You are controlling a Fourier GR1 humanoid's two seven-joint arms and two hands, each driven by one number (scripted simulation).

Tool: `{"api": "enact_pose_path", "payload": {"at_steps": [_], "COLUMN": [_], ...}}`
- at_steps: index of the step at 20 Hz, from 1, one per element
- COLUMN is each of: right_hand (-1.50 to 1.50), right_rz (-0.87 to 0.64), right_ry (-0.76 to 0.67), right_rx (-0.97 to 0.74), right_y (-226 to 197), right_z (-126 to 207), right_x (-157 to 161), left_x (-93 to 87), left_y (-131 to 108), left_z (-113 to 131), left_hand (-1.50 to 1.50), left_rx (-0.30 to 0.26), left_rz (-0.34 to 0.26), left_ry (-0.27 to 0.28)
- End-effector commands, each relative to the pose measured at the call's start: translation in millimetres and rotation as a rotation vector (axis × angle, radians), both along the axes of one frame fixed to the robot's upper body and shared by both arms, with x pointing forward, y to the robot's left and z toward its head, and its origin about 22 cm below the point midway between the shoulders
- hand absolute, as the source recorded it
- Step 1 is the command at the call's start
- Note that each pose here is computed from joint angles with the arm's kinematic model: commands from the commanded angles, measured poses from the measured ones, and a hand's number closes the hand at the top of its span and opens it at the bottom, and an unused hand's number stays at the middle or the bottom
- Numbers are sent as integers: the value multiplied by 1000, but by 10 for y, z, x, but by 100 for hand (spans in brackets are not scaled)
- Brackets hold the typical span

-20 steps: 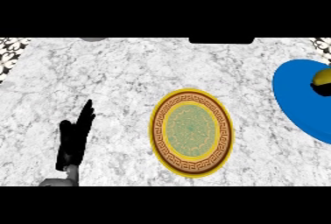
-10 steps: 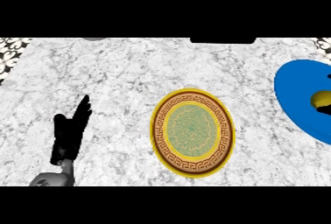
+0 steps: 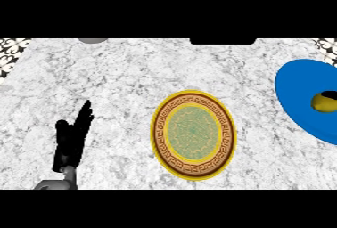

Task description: Pick the lemon from the plate and place it in the plate

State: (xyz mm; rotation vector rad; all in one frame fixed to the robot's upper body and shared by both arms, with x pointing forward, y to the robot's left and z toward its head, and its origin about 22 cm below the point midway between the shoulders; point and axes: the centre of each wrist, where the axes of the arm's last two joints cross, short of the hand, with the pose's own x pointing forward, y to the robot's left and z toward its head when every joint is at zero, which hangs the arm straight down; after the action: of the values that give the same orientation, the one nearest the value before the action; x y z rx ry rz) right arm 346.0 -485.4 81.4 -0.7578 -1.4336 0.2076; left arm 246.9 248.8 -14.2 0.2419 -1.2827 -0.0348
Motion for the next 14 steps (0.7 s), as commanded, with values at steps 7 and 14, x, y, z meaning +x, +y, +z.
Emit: {"api": "enact_pose_path", "payload": {"at_steps": [7, 14], "right_hand": [-150, -150], "right_rz": [26, 85], "right_ry": [-171, -206], "right_rx": [265, 278], "right_y": [-451, -301], "right_z": [-69, -327], "right_x": [-436, -428], "left_x": [98, -21], "left_y": [-55, -107], "left_z": [90, -146], "left_hand": [0, 0], "left_rx": [-10, 12], "left_rz": [-12, -11], "left_ry": [-17, 5]}}
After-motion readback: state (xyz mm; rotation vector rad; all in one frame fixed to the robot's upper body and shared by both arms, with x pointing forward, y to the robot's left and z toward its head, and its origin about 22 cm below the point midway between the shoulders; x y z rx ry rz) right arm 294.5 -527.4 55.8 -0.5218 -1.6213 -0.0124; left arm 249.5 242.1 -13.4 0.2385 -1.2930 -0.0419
